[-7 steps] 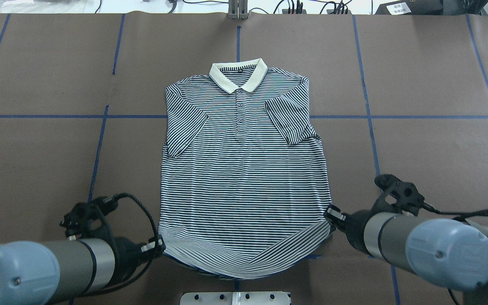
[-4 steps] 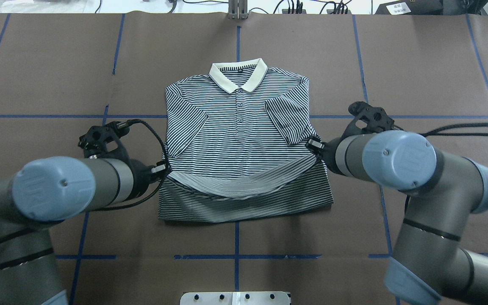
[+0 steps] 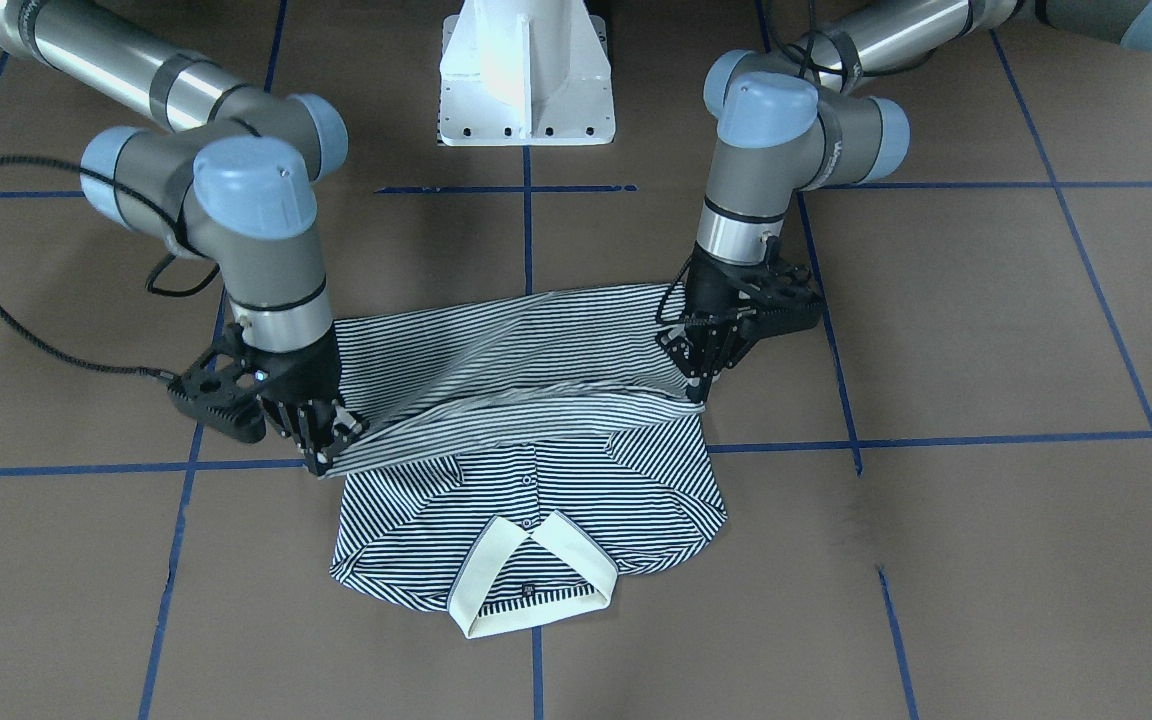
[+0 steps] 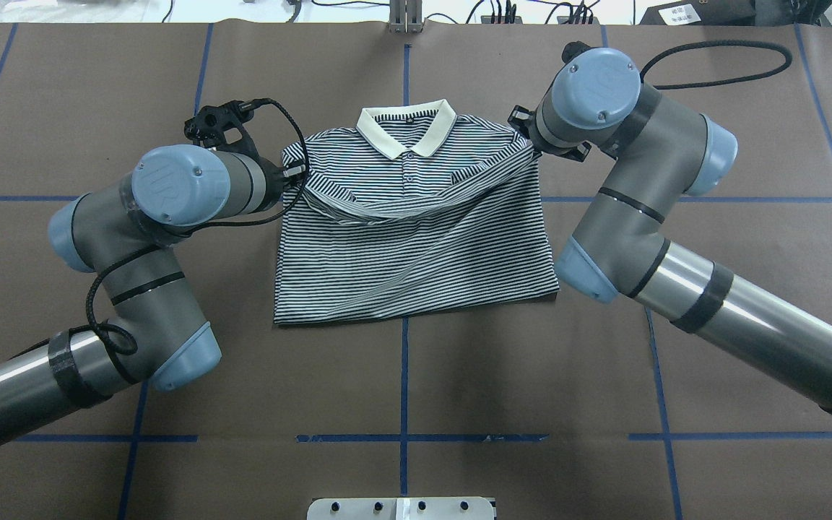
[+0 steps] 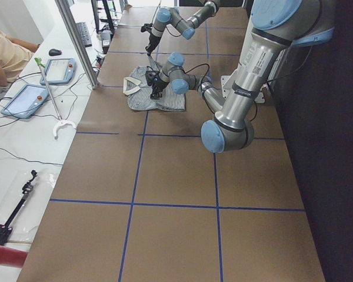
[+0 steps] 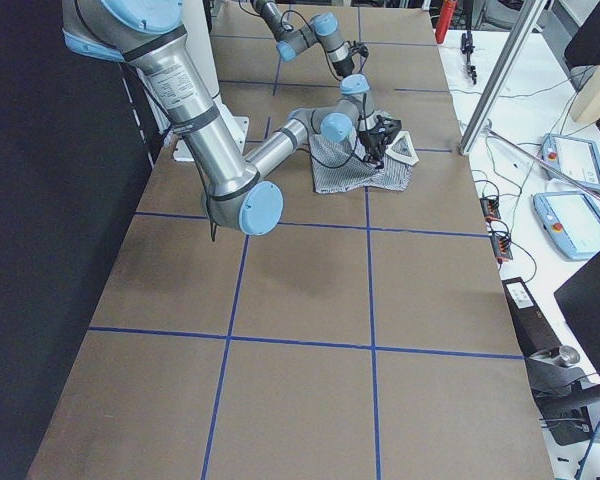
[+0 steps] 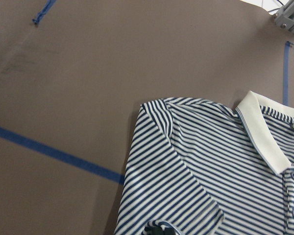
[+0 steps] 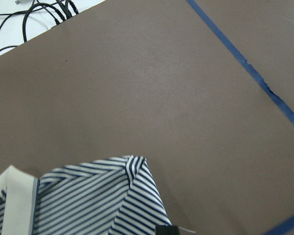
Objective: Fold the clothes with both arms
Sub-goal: 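Lift the hem with both grippers and fold it toward the collar, then release the hem and raise both grippers above the folded shirt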
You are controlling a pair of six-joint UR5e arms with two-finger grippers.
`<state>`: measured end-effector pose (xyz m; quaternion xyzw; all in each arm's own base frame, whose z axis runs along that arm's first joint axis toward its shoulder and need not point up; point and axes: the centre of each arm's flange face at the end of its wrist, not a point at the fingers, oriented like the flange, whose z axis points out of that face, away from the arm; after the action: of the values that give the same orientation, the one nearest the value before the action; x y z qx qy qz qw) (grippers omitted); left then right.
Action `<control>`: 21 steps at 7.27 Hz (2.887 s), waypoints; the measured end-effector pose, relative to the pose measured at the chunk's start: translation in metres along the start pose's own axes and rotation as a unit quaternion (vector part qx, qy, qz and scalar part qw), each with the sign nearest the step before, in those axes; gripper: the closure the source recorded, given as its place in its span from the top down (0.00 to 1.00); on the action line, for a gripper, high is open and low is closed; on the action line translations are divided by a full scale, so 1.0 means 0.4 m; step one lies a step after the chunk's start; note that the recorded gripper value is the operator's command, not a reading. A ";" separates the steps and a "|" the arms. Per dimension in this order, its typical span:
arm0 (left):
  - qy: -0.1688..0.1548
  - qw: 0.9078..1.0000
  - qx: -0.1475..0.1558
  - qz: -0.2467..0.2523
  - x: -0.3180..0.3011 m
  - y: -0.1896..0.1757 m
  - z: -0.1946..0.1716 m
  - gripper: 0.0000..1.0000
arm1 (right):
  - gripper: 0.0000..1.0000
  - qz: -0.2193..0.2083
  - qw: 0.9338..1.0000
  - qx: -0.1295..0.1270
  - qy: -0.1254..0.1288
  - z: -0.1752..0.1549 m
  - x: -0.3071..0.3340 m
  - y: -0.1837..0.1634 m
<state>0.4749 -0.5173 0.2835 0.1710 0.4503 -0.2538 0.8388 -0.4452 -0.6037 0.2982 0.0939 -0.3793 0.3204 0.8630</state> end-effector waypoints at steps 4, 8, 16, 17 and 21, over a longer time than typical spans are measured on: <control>-0.017 0.999 0.031 0.009 -0.038 -0.085 0.134 0.00 | 0.00 0.017 1.000 -0.014 0.007 0.140 -0.039 -0.122; -0.027 0.999 0.037 0.017 -0.057 -0.109 0.164 0.00 | 0.00 0.006 1.000 -0.014 0.012 0.173 -0.054 -0.047; -0.009 0.999 0.043 0.017 -0.077 -0.132 0.166 0.42 | 0.49 0.006 1.000 -0.009 -0.025 0.143 -0.044 -0.070; -0.004 0.999 0.042 0.017 -0.074 -0.133 0.161 0.42 | 0.59 0.007 0.999 -0.016 -0.036 0.117 -0.010 -0.071; 0.023 0.999 0.044 0.013 -0.062 -0.135 0.141 0.43 | 0.68 0.036 0.994 -0.081 -0.061 -0.009 0.264 0.159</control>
<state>0.4697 -0.5836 0.3316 0.2196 0.4553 -0.2581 0.8233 -0.4294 -0.5019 0.3659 0.0297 -0.4590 0.3134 0.8308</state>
